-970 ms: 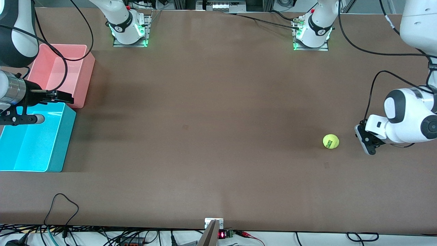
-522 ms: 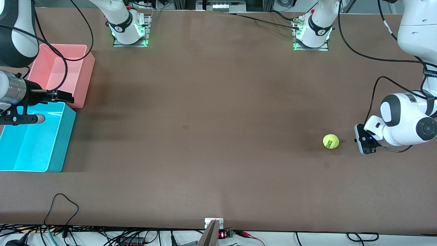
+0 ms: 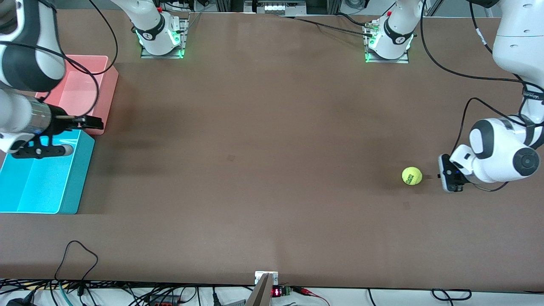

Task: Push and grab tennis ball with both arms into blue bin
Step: 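Push the tennis ball with the left gripper toward the right gripper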

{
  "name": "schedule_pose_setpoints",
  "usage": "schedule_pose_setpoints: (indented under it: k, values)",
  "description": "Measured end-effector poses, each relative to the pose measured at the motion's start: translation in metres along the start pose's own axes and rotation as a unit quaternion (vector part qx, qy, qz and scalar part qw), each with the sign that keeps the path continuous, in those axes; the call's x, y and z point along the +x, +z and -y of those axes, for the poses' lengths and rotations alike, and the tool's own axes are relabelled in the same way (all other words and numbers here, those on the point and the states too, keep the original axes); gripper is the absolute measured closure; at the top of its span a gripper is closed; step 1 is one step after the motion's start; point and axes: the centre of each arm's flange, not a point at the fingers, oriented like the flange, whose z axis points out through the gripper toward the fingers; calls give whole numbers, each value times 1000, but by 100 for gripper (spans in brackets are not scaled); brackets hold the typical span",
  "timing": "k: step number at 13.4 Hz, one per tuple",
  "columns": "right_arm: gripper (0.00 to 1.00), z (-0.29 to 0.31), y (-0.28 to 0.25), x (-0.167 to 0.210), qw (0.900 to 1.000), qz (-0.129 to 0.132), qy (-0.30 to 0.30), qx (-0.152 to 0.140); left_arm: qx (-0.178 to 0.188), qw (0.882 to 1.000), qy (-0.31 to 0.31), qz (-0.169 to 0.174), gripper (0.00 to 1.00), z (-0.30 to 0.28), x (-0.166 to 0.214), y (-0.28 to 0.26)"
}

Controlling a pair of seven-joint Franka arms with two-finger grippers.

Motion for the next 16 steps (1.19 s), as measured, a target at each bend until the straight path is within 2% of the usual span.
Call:
schedule_pose_setpoints:
  k: [2,4,5,6,8,12,16]
  values:
    - [0,0,34,4,1000,-13,-1,-1,-10,1000,0,-17,99,-4,72,8]
    - [0,0,71,0,1000,-27,0,-1,-7,1000,0,-27,99,-13,169,2]
    - [0,1,86,-4,999,-32,-1,-1,-2,1000,2,-26,99,-16,206,-10]
    - [0,4,100,-9,999,-34,-3,-1,-7,1000,4,-21,99,-16,225,-27]
    - [0,7,120,-14,999,-32,-6,-1,-20,1000,1,-10,99,-7,214,-71]
    - [0,13,133,-15,1000,-25,-11,-2,-1,999,-34,-17,99,19,120,-118]
    - [0,31,143,-9,998,-22,-53,-8,38,998,-46,-24,99,32,112,-156]
